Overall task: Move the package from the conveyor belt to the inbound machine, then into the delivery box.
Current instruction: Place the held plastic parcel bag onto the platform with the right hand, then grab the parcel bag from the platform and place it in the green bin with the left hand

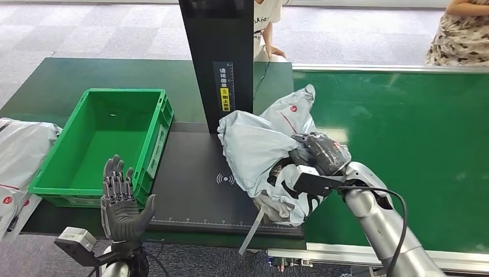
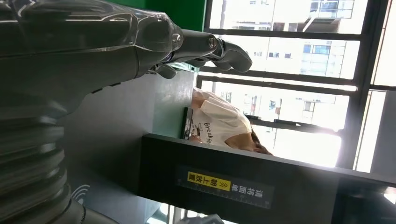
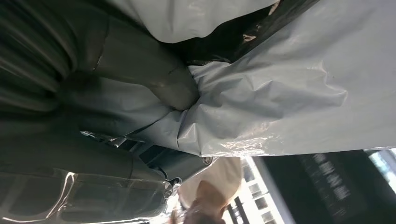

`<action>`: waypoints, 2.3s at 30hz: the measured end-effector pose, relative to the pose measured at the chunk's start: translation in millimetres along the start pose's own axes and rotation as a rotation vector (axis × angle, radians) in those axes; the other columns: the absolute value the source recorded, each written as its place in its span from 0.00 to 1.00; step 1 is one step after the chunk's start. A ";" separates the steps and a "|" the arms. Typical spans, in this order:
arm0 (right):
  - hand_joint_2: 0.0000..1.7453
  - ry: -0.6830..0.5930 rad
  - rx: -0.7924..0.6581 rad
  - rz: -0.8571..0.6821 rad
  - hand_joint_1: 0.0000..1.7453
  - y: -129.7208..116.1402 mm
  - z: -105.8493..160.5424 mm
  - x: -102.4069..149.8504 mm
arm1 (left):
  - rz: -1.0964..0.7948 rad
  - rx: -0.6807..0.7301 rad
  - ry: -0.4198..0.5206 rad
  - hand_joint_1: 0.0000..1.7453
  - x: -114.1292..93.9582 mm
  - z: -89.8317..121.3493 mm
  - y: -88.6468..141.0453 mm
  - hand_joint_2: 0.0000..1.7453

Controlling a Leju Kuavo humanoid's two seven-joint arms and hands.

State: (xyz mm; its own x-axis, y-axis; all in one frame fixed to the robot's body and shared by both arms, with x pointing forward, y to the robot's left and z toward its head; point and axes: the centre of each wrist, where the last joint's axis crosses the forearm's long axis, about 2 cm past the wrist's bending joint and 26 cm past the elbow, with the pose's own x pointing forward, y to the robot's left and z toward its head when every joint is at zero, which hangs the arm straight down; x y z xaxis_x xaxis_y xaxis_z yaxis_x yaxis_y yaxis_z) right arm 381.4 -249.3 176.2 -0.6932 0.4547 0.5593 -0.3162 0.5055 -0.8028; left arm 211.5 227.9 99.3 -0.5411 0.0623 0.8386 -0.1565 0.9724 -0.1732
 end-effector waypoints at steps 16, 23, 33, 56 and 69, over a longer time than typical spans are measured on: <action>1.00 -0.027 0.352 0.024 1.00 36.7 -50.3 20.6 | 0.046 0.053 -0.044 0.00 5.7 -18.5 -12.0 1.00; 1.00 -0.126 0.326 -0.065 1.00 59.7 -60.7 27.9 | 0.081 0.045 -0.070 0.00 6.4 -32.6 -20.6 1.00; 1.00 -0.187 0.222 -0.047 0.00 76.3 -64.9 50.8 | 0.099 0.070 -0.098 0.00 9.7 -46.6 -30.5 1.00; 1.00 -0.251 -0.318 -0.374 0.00 54.6 -48.2 55.8 | 0.041 -0.029 -0.142 0.00 14.7 -43.2 -24.2 1.00; 1.00 -0.122 -0.589 -0.566 0.00 60.9 23.1 35.3 | -0.050 -0.552 0.067 0.00 2.0 -37.3 -34.0 1.00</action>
State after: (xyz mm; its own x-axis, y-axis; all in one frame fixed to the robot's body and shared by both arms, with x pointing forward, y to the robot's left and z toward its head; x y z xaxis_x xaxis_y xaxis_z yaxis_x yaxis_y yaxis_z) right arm 322.7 -219.3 142.3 -0.6076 -0.0497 0.7927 -0.2706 0.9513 -0.1477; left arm 246.6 203.3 126.1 -0.4873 0.0093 0.8732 0.2853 0.9468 0.1491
